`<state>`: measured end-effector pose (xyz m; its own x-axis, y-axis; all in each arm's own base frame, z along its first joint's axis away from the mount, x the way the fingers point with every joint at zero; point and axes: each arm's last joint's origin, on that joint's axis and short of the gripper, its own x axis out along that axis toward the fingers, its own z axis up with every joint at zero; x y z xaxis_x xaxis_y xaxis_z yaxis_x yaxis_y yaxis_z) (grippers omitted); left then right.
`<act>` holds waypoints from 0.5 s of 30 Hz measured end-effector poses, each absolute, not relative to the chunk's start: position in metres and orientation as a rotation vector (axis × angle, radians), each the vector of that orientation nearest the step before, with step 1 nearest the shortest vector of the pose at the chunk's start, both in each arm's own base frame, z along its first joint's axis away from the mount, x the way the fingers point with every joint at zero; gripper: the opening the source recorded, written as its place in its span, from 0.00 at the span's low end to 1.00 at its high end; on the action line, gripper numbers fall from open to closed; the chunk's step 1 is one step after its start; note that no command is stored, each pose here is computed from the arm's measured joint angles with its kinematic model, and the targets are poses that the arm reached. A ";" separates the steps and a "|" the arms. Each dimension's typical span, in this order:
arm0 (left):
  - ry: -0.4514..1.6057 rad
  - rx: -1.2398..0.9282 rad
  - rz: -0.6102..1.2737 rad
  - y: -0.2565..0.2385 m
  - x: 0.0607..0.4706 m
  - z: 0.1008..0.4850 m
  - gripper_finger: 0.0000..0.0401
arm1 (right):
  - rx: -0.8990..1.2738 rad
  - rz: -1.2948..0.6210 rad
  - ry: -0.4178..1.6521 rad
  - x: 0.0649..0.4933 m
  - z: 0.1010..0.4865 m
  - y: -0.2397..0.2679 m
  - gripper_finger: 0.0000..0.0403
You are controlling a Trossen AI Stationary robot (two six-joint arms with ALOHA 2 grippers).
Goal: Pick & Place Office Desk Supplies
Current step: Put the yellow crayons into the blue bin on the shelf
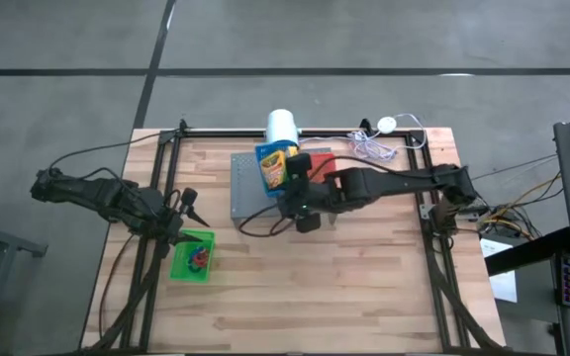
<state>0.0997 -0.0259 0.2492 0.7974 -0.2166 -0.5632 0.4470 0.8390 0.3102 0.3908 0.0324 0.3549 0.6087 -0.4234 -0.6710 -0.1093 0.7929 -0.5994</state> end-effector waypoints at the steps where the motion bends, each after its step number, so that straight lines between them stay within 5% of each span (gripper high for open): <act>1: 0.538 0.451 -0.369 -0.026 0.100 0.249 0.52 | -0.650 -0.196 0.918 0.394 0.353 0.032 0.03; 15: 0.539 0.450 -0.369 -0.026 0.100 0.249 0.52 | -0.538 -0.272 0.971 0.430 0.344 0.026 0.03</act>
<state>0.0997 -0.0259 0.2492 0.7977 -0.2167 -0.5628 0.4469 0.8390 0.3103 0.4302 0.0257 0.3441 0.5449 -0.4500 -0.7075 -0.0174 0.8375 -0.5462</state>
